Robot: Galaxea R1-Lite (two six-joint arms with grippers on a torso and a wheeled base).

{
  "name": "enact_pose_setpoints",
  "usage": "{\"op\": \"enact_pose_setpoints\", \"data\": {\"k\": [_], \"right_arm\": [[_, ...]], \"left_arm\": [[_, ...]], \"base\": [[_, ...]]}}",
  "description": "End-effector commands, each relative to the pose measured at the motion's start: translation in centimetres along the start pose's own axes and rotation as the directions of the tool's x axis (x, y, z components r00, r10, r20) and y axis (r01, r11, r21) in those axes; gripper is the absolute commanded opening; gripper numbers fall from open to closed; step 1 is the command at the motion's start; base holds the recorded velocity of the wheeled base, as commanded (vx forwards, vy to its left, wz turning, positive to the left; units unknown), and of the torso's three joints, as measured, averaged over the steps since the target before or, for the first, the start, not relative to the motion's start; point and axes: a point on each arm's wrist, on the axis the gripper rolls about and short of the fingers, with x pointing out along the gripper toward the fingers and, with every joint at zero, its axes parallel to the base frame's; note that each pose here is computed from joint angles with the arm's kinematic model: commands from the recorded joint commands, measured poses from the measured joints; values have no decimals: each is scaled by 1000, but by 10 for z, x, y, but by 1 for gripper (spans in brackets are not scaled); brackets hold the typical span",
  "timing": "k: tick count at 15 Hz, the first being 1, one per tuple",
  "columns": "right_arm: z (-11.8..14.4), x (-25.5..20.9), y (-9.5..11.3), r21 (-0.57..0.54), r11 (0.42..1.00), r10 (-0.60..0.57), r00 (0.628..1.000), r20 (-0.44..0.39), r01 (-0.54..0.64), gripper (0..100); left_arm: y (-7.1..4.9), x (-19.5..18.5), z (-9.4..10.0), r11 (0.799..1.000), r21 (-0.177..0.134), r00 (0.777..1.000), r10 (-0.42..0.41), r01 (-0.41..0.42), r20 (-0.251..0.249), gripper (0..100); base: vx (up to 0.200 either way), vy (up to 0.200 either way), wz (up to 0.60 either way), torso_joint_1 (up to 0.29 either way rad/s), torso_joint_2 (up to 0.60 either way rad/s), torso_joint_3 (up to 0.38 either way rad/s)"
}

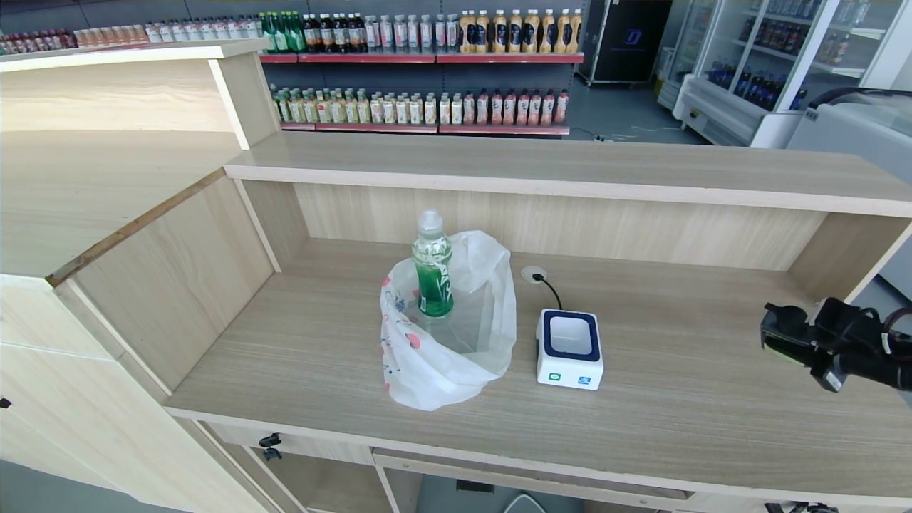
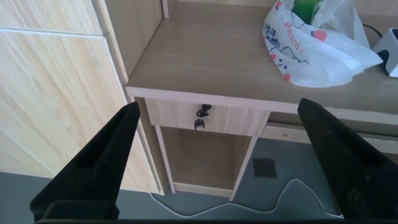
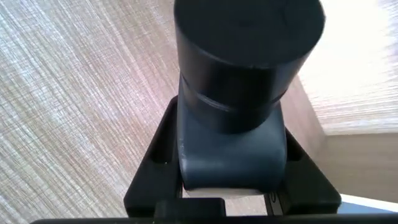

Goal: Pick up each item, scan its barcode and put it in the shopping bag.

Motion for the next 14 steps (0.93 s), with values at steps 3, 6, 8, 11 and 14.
{"op": "enact_pose_setpoints", "data": {"k": [3,6,8,11,14], "right_arm": [[30,-36,-15,-222,966,-124,992,36,129,0],[69,-67,-25,-450,860,-167,966,198,241,0],[110,-97,-26,-636,679,-188,924,332,367,0],[168,-123,-2,-757,356,-139,832,537,549,0],[231,-127,26,-628,105,49,626,778,772,0]], "left_arm": [[0,0,0,1000,0,1000,0,0,-1,100],[0,0,0,1000,0,1000,0,0,-1,100],[0,0,0,1000,0,1000,0,0,-1,100],[0,0,0,1000,0,1000,0,0,-1,100],[0,0,0,1000,0,1000,0,0,-1,100]], "base": [[0,0,0,0,0,0],[0,0,0,0,0,0],[0,0,0,0,0,0],[0,0,0,0,0,0],[0,0,0,0,0,0]]}}
